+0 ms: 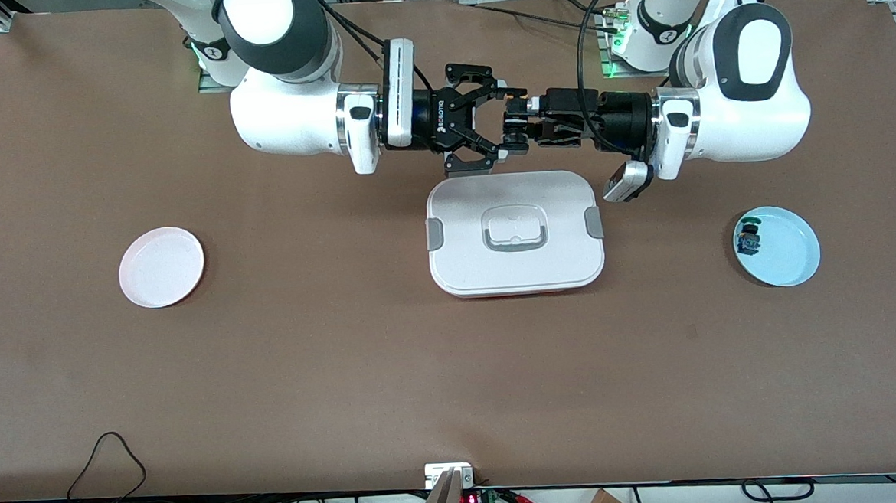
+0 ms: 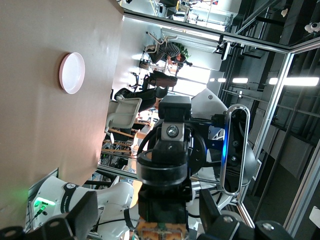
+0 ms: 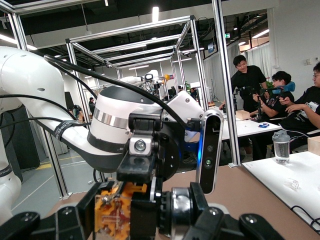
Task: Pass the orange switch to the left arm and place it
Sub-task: 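Grasp the switch with the left gripper and open the right gripper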
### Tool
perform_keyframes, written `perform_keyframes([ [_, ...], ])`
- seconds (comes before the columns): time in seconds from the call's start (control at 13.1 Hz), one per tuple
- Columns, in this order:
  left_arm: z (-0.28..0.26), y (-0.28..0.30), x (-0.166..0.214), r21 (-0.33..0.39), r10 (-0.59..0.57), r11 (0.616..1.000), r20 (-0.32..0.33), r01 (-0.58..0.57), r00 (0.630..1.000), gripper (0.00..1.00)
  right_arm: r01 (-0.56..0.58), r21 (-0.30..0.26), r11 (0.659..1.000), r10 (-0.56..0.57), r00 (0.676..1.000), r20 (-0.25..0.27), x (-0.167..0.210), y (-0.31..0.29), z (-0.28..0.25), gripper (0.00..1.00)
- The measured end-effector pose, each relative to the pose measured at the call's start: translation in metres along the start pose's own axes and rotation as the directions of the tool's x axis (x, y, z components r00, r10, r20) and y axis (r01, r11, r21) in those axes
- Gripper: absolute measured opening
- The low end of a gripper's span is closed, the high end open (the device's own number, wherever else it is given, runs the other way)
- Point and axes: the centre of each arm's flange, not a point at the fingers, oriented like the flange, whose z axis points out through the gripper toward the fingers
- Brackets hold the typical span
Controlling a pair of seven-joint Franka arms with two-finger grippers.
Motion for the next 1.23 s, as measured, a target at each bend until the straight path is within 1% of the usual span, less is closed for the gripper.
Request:
perform_keyframes([
  [0.08,-0.001,0.000,0.000,-0.001,-0.004,1.000,0.000,0.004,1.000,0.91,0.001,0.000,1.000,-0.001,1.000,0.000,0.000,0.000,0.000,0.73],
  [0.23,-0.005,0.002,0.001,-0.003,-0.004,1.000,-0.005,0.004,1.000,0.89,0.001,0.000,1.000,-0.001,1.000,0.000,0.000,0.000,0.000,0.73],
  [0.31,-0.008,0.003,0.000,-0.003,-0.001,1.000,-0.008,0.001,1.000,0.83,0.002,0.000,1.000,-0.002,1.000,0.000,0.000,0.000,0.000,0.73],
  [0.38,-0.009,0.005,0.000,-0.002,0.002,1.000,-0.010,-0.002,1.000,0.81,0.002,0.000,1.000,-0.002,1.000,0.000,0.000,0.000,0.000,0.73],
  [0.46,-0.009,0.007,-0.001,-0.001,0.005,1.000,-0.011,-0.005,1.000,0.73,0.002,0.000,1.000,-0.002,1.000,0.000,0.000,0.000,0.000,0.73],
  [0.61,-0.010,0.009,-0.002,-0.005,0.008,1.000,-0.015,-0.008,1.000,0.47,0.001,0.000,1.000,-0.001,1.000,-0.001,0.000,0.000,0.000,0.73],
  [0.69,-0.010,0.010,-0.002,-0.008,0.007,1.000,-0.016,-0.007,1.000,0.40,0.002,0.000,1.000,-0.002,1.000,-0.003,0.000,0.000,0.000,0.73],
  [1.15,-0.012,0.010,-0.003,-0.012,0.008,1.000,-0.007,-0.008,1.000,0.40,0.002,0.003,1.000,-0.002,1.000,-0.006,0.001,-0.001,0.002,0.73],
  [1.23,-0.014,0.011,-0.003,-0.014,0.007,1.000,-0.007,-0.007,1.000,0.40,0.001,0.002,1.000,-0.001,1.000,-0.007,0.002,-0.001,0.002,0.79],
])
